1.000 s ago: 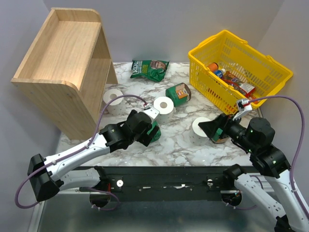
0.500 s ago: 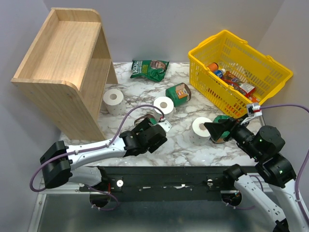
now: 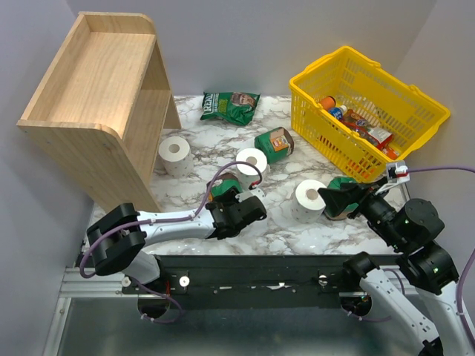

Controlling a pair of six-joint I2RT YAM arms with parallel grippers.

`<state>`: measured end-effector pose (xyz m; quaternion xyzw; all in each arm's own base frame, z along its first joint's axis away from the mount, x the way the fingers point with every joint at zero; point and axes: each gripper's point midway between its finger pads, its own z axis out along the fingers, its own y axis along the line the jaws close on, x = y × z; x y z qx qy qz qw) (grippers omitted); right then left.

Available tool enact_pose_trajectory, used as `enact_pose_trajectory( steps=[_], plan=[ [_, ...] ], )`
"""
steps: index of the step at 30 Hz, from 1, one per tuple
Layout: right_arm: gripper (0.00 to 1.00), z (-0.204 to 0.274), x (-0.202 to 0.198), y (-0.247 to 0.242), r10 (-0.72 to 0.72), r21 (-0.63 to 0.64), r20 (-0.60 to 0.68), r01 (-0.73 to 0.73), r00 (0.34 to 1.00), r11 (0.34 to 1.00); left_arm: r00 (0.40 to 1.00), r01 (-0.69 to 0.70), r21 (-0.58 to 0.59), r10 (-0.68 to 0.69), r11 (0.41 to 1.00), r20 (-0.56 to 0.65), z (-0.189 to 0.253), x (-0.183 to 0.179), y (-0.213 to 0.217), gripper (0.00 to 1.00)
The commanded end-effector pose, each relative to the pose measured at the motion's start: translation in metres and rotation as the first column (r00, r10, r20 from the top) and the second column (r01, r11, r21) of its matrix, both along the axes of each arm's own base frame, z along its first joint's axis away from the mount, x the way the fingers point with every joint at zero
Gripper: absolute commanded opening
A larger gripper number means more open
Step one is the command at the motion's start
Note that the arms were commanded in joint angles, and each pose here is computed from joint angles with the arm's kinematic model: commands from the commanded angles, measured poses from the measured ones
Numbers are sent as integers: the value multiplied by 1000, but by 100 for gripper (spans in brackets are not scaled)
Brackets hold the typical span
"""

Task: Place and organize the paper towels onto the shelf

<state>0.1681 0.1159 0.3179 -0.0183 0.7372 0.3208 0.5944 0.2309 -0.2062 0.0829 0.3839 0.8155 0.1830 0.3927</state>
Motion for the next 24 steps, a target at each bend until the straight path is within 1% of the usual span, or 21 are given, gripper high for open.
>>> enact_pose_trajectory(
  steps=[1,3,4,5,6,7,8,9,10,11,12,13,14,16,18,21,22,23,24],
  plan=[
    [100,2,0,-9,-42,-12,21,43,999,999,997,-29,-132,38,991,69,28,9,-17,47],
    [100,3,0,-10,-47,-9,21,47,999,999,1000,-8,-211,14,977,24,37,1,-26,43],
    [100,3,0,-11,-49,-8,21,49,999,999,1000,1,-263,-1,965,-1,43,-1,-34,43],
    [100,2,0,-10,-49,-9,18,49,999,999,999,-20,-330,8,944,-37,48,-4,-40,43],
    [100,3,0,-11,-51,-3,16,51,999,999,994,-36,-369,-4,929,-107,49,-11,-40,44],
    [100,2,0,-10,-51,-4,12,51,999,999,991,-59,-417,3,907,-135,60,-11,-46,44],
    [100,3,0,-10,-48,-3,11,48,999,999,984,-113,-458,35,882,-174,64,-12,-46,44],
    [100,3,1,-9,-49,0,6,49,999,999,969,-182,-446,83,876,-232,63,-13,-32,43],
    [100,4,0,-9,-44,4,7,44,999,999,961,-214,-474,97,854,-258,71,-10,-31,42],
    [100,3,0,-8,-43,7,2,43,999,999,947,-244,-492,95,836,-308,70,-11,-30,42],
    [100,3,0,-6,-38,13,-5,38,999,999,928,-294,-523,107,800,-358,71,-10,-26,44],
    [100,3,0,-6,-38,17,-7,38,999,999,884,-362,-542,93,759,-459,65,-9,-20,45],
    [100,3,1,-6,-38,20,-11,39,999,999,862,-400,-546,99,736,-498,62,-8,-16,46],
    [100,3,2,-5,-37,23,-18,38,999,999,819,-459,-513,120,726,-562,53,-12,-7,46],
    [100,4,1,-5,-34,24,-17,35,999,999,799,-486,-485,143,727,-585,47,-13,0,47],
    [100,5,-2,-7,-39,22,-19,39,999,999,748,-519,-488,96,702,-656,35,-22,-5,53],
    [100,4,-2,-9,-46,22,-18,47,999,999,730,-535,-470,103,702,-676,27,-25,-3,54],
    [100,4,-3,-9,-48,24,-15,48,999,999,721,-546,-454,119,704,-682,22,-25,-1,57],
    [100,4,-3,-10,-53,26,-13,53,999,998,711,-554,-428,138,714,-689,16,-25,2,67]
  ],
)
